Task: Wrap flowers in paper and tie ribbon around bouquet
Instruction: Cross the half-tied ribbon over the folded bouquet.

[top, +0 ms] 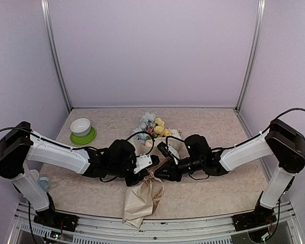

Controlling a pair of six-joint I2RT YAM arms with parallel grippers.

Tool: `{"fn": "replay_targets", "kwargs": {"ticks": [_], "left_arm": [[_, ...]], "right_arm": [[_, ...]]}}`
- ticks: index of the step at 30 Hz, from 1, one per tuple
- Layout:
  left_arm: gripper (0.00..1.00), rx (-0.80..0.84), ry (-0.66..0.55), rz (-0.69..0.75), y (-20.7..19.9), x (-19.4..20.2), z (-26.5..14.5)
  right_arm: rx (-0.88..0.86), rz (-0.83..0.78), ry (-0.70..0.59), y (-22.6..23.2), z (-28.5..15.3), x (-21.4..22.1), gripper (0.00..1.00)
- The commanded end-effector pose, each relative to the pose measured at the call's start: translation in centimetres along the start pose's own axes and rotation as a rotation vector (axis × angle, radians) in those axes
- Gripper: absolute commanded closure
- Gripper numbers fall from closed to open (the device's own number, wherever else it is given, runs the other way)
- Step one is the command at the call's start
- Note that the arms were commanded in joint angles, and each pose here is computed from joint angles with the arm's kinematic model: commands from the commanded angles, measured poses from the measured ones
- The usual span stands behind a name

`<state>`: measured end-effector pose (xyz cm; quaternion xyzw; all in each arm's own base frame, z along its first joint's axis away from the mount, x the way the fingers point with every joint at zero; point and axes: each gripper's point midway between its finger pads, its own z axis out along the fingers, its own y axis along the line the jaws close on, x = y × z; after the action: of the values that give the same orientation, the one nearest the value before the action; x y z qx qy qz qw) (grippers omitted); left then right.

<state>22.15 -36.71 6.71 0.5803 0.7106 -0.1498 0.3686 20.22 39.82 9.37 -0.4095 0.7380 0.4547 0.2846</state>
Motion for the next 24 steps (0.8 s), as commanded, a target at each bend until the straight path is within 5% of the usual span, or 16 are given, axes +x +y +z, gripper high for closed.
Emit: {"fn": "replay_targets", "kwargs": {"ticks": [1, 10, 15, 22, 24], "left_arm": [[0.96, 0.003, -0.025, -0.013, 0.2, -0.5, -0.4], [0.94, 0.010, -0.022, -0.017, 0.1, -0.4, -0.3], [0.94, 0.017, -0.020, -0.015, 0.0, -0.3, -0.2], [0.94, -0.006, -0.028, -0.018, 0.3, -0.6, -0.2], [0.87, -0.035, -0.032, -0.018, 0.8, -0.7, -0.3]], "right_arm": [[-0.010, -0.021, -0.029, 0.3, 0.6, -1.2, 0.79], [0.012, -0.006, -0.005, -0.3, 1.6, -0.5, 0.79], [-0.002, 0.004, -0.015, 0.0, 1.5, -0.8, 0.99], [-0.018, 0.016, -0.023, 0.6, 1.2, -1.2, 1.00], [-0.037, 0.020, -0.035, 1.1, 0.9, -1.6, 1.00]]}}
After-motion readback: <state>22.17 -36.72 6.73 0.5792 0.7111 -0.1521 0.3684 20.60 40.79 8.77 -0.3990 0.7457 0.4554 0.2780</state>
